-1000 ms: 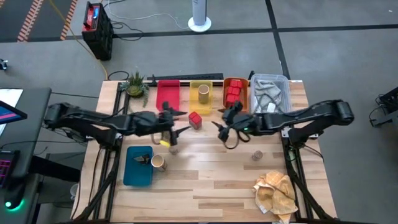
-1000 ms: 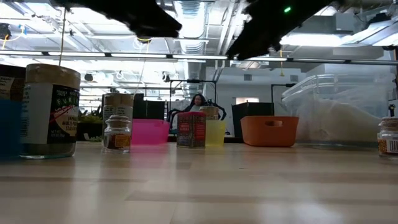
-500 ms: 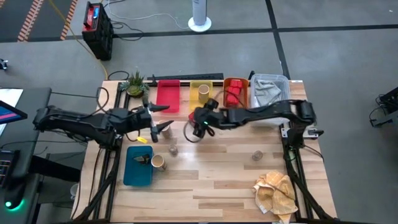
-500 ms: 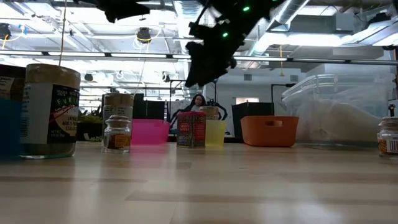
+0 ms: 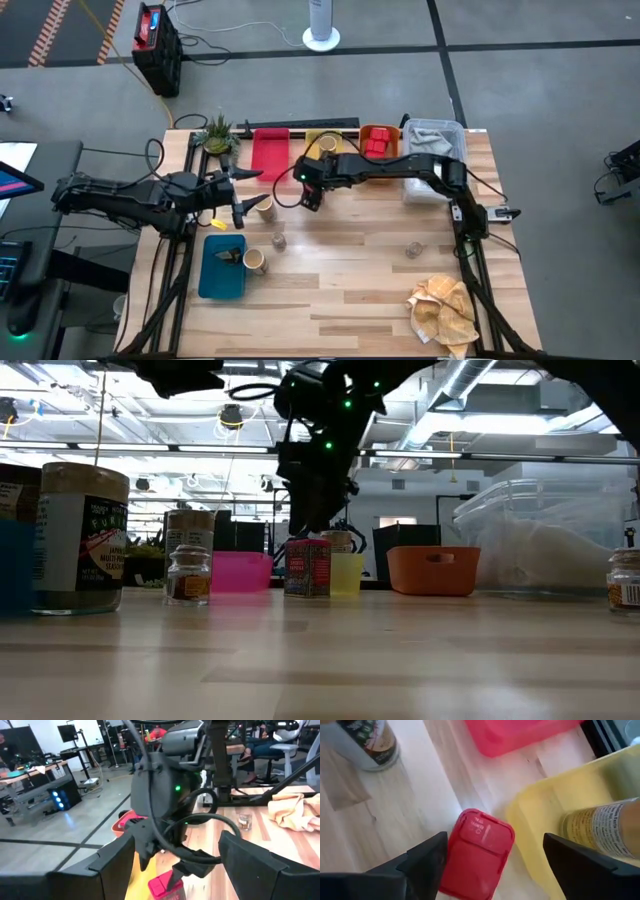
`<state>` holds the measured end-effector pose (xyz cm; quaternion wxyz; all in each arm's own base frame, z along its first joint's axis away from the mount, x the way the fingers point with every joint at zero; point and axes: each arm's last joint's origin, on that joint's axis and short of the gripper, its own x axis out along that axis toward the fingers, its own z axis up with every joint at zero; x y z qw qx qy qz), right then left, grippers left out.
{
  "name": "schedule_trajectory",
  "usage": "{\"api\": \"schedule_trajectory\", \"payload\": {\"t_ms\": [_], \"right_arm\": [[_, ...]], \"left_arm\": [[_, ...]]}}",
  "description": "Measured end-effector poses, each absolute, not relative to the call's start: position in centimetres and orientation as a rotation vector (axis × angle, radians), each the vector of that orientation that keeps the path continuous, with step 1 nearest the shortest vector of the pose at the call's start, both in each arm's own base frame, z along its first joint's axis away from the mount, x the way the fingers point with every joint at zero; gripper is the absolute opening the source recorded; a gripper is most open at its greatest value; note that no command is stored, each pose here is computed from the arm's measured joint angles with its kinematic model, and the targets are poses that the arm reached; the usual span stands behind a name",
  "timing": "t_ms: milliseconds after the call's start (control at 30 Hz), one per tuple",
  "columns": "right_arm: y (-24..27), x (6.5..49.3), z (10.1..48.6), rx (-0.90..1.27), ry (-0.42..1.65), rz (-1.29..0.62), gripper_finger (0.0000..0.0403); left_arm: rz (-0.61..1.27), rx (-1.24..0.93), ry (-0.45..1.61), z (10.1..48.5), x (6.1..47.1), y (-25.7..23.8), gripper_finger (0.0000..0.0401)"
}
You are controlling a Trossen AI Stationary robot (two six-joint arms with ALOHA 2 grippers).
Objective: Sort spices by type
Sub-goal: Put the red seasoning can into the orange bin
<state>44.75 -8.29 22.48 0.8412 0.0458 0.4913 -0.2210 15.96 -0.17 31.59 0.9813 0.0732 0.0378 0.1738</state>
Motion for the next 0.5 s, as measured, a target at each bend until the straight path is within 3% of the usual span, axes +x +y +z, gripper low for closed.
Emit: {"api": "schedule_trajectory", "payload": {"t_ms": [267, 500], "right_arm": [[-8.1, 45.3, 20.3, 0.143, 1.087, -0.430, 0.0371], [-7.8, 45.4, 19.4, 0.128, 1.121, -0.423, 0.0336]], "left_arm": [[0.350, 0.149, 0.075, 31.6, 16.0, -0.2, 0.0277], [0.350, 0.150, 0.077, 31.6, 16.0, -0.2, 0.0277]]}}
